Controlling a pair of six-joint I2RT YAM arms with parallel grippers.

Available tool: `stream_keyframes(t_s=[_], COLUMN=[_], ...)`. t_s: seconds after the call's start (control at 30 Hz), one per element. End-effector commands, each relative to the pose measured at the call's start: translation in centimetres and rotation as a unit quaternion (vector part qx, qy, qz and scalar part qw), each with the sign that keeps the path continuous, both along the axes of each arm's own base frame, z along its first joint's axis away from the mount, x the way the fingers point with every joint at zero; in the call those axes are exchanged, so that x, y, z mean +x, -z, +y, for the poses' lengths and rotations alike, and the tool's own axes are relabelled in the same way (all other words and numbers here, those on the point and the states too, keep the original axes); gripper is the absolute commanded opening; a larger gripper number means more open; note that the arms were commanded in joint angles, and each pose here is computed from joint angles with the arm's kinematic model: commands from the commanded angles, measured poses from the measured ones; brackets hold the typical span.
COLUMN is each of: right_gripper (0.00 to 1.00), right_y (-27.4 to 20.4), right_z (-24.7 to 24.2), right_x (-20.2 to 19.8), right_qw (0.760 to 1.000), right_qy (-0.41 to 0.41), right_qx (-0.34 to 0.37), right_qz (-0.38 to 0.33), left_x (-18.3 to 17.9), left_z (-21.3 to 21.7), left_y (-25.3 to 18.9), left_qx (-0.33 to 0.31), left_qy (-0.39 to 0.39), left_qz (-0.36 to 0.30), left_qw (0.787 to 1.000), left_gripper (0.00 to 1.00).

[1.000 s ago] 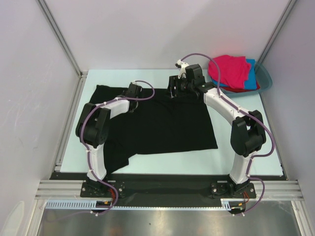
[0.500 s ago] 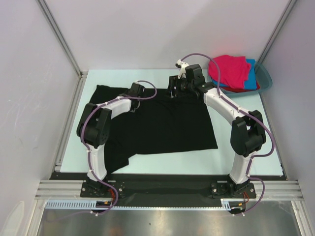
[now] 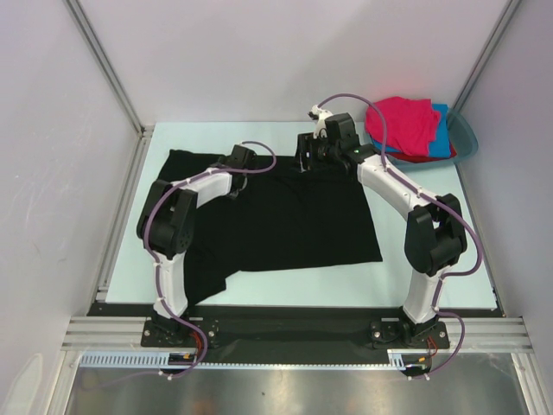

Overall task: Fold and stack the t-shirts
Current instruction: Fold the tshirt

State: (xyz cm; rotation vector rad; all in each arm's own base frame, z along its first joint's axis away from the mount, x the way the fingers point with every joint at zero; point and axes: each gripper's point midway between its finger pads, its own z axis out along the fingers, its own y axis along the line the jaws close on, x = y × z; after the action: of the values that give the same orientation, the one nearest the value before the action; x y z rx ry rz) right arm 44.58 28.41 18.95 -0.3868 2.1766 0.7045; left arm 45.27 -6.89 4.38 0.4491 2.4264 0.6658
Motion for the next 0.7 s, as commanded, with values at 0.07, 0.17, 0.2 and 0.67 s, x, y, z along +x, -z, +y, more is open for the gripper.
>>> stream_keyframes(t_s=[0.07,0.17,0.2,0.67], right_gripper=[0.65,0.65,0.65,0.68], right_y=[0.3,0.3,0.4,0.1], right_z=[-1.8,-4.0,-4.8,-12.6], right_x=[0.9,1.6,1.7,-1.5], right_qw=[0.998,0.995,0.994,0.979], right_qy=[0.042,0.077,0.089,0.184], right_qx=[-0.042,-0.062,-0.068,-0.090], right_qz=[-0.014,-0.014,-0.012,0.020], left_x=[1.2,1.5,1.5,-2.8], left_z=[0.7,0.8,0.8,-3.2], left_y=[-5.5,-8.8,-9.6,-13.6], left_qx=[0.007,-0.013,-0.017,-0.257], left_qy=[-0.040,-0.053,-0.057,-0.075], left_qz=[-0.098,-0.147,-0.156,-0.194], left_qw=[0.994,0.988,0.986,0.944], left_gripper=[0.64,0.67,0.69,0.77])
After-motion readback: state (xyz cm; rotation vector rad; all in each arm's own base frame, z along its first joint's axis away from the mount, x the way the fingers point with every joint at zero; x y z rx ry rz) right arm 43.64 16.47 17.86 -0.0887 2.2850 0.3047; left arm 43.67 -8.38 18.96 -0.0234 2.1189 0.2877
